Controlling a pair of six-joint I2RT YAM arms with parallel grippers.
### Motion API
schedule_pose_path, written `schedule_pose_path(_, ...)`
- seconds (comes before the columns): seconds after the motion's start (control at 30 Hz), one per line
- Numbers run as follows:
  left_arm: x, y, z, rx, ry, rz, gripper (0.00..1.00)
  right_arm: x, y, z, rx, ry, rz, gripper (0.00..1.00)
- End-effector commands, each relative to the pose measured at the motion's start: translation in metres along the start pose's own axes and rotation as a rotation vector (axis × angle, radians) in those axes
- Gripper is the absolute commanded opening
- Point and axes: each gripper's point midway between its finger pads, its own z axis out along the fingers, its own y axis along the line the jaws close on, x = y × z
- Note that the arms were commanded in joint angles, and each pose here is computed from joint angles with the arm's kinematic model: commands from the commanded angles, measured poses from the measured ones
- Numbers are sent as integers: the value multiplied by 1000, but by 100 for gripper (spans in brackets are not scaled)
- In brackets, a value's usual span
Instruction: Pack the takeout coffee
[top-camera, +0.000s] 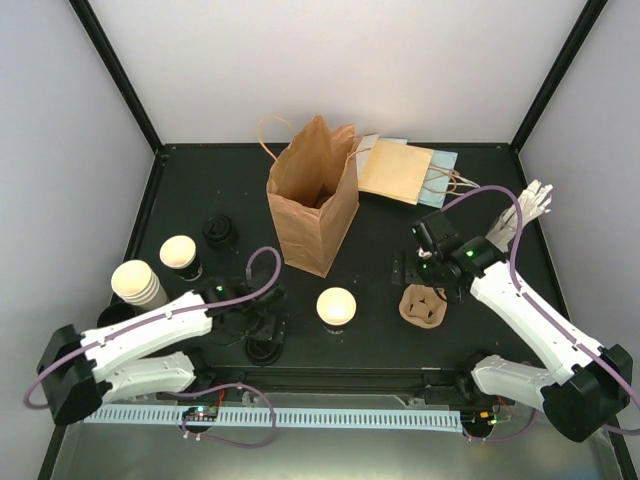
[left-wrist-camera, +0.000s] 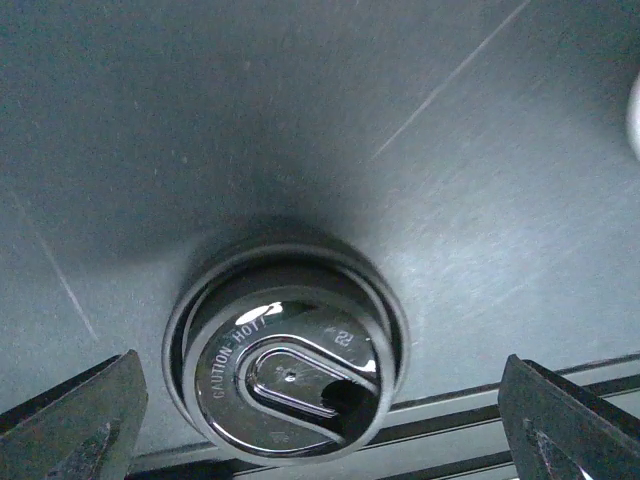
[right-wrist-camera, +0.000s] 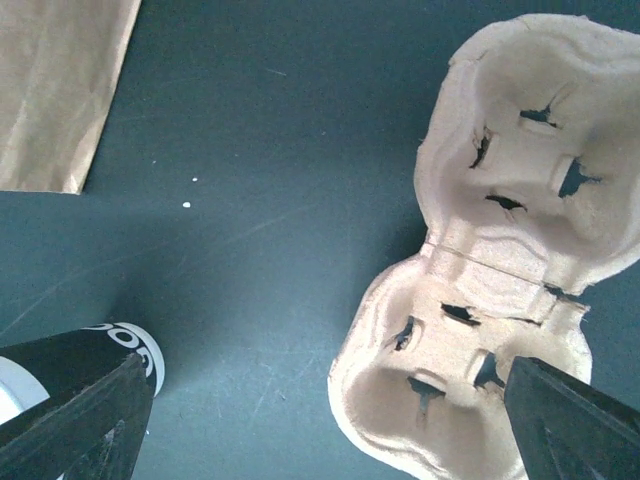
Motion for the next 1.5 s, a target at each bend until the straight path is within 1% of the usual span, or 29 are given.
schedule_pose_path(0.0, 12, 4, 7, -102, 65, -21, 99, -8, 10, -4, -53, -33, -30, 99)
schedule_pose_path(0.13, 22, -10, 19, -22, 115, -16, 99, -7, 10, -3, -54, -34, -42, 99)
schedule_pose_path(0.2, 24, -12, 19, -16, 114, -16, 99, -7, 8, -3, -50, -37, -45, 99)
schedule_pose_path(0.3, 26, -8, 18, -49, 116, -12, 99, -6, 7, -4, -50, -45, -51, 99)
schedule_pose_path(0.53, 27, 3, 17, -186, 104, 8, 98, -7, 9, -5, -63, -53, -53, 99)
schedule_pose_path(0.63, 27, 6, 17, -239, 96, 21, 96, -7, 10, -4, -69, -51, -53, 99)
schedule_pose_path(0.73, 29, 5, 22, -236, 100, 27, 92, -8, 11, -3, -72, -49, -53, 99)
schedule_pose_path(0.9, 31, 4, 30, -227, 107, 37, 90, -8, 12, -4, -74, -48, -56, 99)
schedule_pose_path(1.07, 31, 2, 34, -223, 111, 42, 85, -8, 12, -5, -75, -51, -56, 99)
schedule_pose_path(1.47, 31, 7, 38, -252, 120, 50, 87, -7, 11, -4, -71, -48, -58, 99)
